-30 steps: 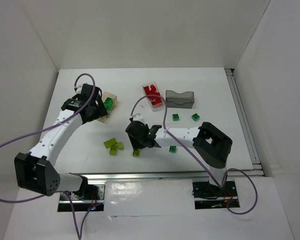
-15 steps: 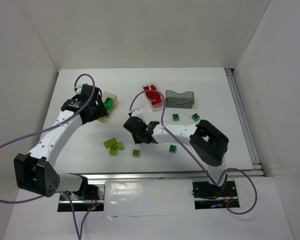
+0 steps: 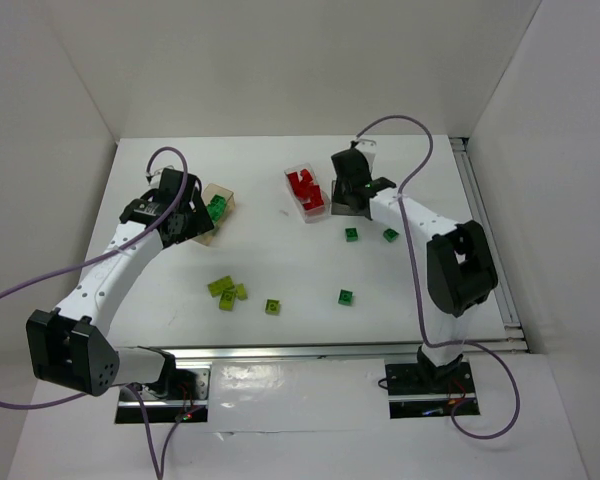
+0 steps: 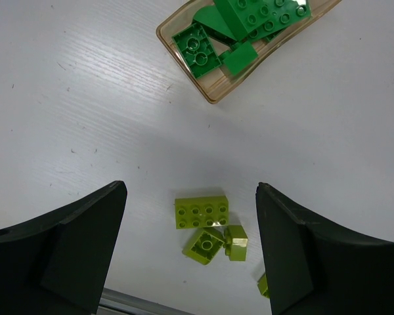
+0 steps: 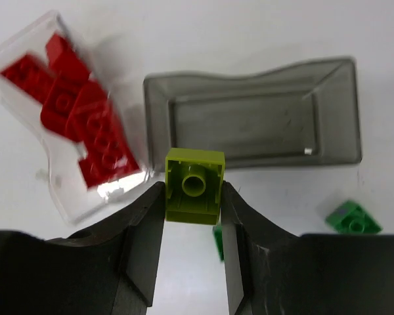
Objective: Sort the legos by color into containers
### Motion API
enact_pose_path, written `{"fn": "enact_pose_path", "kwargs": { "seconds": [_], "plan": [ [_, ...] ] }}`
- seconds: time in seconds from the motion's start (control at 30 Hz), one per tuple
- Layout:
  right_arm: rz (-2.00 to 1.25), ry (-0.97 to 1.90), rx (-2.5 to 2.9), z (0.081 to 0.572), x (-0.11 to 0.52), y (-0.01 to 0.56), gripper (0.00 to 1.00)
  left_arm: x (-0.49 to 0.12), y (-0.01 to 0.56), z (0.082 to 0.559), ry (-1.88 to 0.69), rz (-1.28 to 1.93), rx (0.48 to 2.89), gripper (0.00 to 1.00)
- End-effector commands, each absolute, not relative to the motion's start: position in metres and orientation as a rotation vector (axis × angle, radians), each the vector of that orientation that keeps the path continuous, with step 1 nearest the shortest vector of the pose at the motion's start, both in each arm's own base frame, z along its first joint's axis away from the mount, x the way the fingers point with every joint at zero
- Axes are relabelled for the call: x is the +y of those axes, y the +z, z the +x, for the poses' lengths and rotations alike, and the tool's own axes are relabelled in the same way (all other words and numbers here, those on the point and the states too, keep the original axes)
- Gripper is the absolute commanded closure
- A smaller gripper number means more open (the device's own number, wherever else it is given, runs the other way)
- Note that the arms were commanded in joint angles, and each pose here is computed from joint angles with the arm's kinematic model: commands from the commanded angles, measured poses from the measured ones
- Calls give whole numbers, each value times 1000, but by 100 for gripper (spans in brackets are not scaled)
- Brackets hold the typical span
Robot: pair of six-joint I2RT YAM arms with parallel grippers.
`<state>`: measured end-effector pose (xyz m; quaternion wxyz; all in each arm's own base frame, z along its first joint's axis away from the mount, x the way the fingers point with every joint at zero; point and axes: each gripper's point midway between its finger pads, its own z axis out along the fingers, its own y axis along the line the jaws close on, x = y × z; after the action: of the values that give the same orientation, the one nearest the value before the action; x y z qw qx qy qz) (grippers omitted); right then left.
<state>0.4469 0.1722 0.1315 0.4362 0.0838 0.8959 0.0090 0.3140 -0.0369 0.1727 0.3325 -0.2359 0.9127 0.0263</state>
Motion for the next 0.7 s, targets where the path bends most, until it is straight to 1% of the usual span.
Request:
{"fn": "enact_pose_path", "kwargs": {
  "seconds": [0.0,0.07,0.13,0.17,0.2,0.23,0.27,0.3,0.33,0.43,0.5,0.53,0.57,0.6,0.63,0.67],
  "plan": [
    [244,50,2144,489,166,147,59,-34,180,317,65,-592,2356,11],
    [255,52,2128,506,163,152,59,-34,180,317,65,-592,2356,11],
    [269,35,2141,517,159,140,59,-34,179,315,70,-592,2364,11],
    [282,36,2127,524,156,145,58,-34,179,315,70,-592,2364,11],
    [282,34,2129,526,157,142,58,-34,179,315,70,-592,2364,11],
    [294,22,2136,531,152,136,56,-34,179,315,70,-592,2364,11],
    [286,33,2146,533,155,133,53,-34,179,315,70,-592,2364,11],
    [296,31,2140,538,151,138,38,-34,176,316,75,-592,2372,11],
    [289,33,2160,539,153,131,32,-35,176,316,65,-589,2377,11],
    [275,23,2188,533,156,124,22,-36,176,316,65,-589,2377,11],
    [280,26,2150,528,156,140,22,-36,176,316,65,-589,2377,11],
    [267,22,2167,519,158,135,22,-36,176,316,65,-589,2377,11],
    [260,43,2128,511,163,156,22,-36,176,316,65,-589,2377,11],
    [252,68,2101,506,168,166,24,-36,179,317,60,-589,2369,11],
    [205,75,2128,490,173,156,27,-33,179,315,79,-593,2371,11],
    [125,133,2093,473,192,179,29,-31,179,316,93,-596,2365,11]
  ]
}}
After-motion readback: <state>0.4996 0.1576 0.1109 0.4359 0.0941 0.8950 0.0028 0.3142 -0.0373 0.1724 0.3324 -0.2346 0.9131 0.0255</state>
